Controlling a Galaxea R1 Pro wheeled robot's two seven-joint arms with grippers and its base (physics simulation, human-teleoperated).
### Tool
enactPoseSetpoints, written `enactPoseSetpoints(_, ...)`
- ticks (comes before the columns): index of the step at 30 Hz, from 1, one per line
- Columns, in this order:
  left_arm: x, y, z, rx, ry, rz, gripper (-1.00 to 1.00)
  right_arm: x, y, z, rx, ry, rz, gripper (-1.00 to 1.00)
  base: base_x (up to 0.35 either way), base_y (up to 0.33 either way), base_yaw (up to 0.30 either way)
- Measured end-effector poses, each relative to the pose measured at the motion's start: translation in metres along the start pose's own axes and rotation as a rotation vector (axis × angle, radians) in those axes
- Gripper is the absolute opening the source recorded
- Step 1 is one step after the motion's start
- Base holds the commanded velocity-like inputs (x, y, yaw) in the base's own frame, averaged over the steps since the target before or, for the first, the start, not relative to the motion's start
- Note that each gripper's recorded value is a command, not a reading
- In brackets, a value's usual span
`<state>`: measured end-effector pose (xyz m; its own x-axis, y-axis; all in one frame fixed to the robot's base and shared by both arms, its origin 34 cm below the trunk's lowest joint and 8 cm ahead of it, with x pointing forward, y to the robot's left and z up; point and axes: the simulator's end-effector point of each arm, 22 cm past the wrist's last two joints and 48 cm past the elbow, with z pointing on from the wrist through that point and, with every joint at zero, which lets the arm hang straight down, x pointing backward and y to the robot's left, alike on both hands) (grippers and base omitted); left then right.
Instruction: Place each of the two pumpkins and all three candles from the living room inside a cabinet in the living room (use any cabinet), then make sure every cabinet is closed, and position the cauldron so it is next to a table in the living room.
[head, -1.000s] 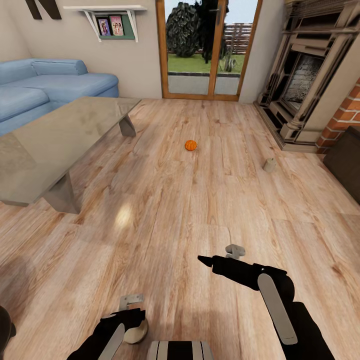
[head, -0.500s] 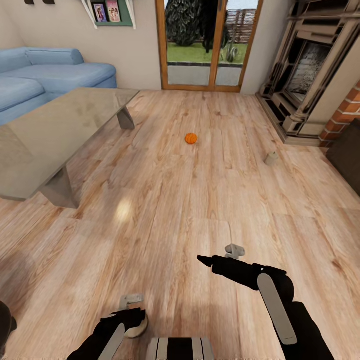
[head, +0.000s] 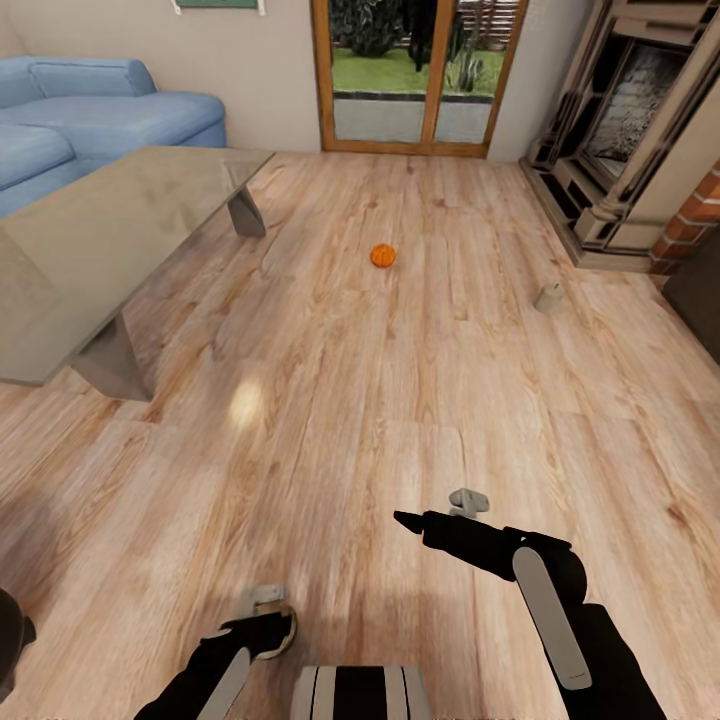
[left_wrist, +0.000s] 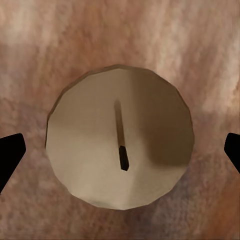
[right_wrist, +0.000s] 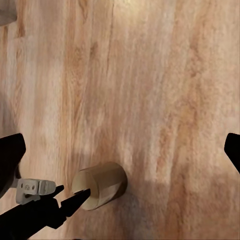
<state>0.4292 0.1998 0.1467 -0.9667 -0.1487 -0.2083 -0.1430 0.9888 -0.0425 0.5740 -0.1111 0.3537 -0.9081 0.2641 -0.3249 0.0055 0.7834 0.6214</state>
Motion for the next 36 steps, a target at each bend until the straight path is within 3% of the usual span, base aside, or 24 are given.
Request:
enactPoseSetpoints(4,0.002,0.002,0.005,-0.005,-0.011,-0.004,1.00,0.006,-0.006,0.006,0.007,0.013,0.011,1.00,0.000,0.000,0.000)
enactPoseSetpoints(20,0.025,0.005,0.023,-0.012,0.028,-0.010,1.00,0.026,-0.026,0.024,0.024,0.060,0.046,1.00,0.000,0.000,0.000)
enactPoseSetpoints(36,0.018,0.006,0.023,-0.016,-0.008,-0.015,1.00,0.028,-0.028,0.025,0.029,0.066,0.049,1.00,0.000,0.000,0.000)
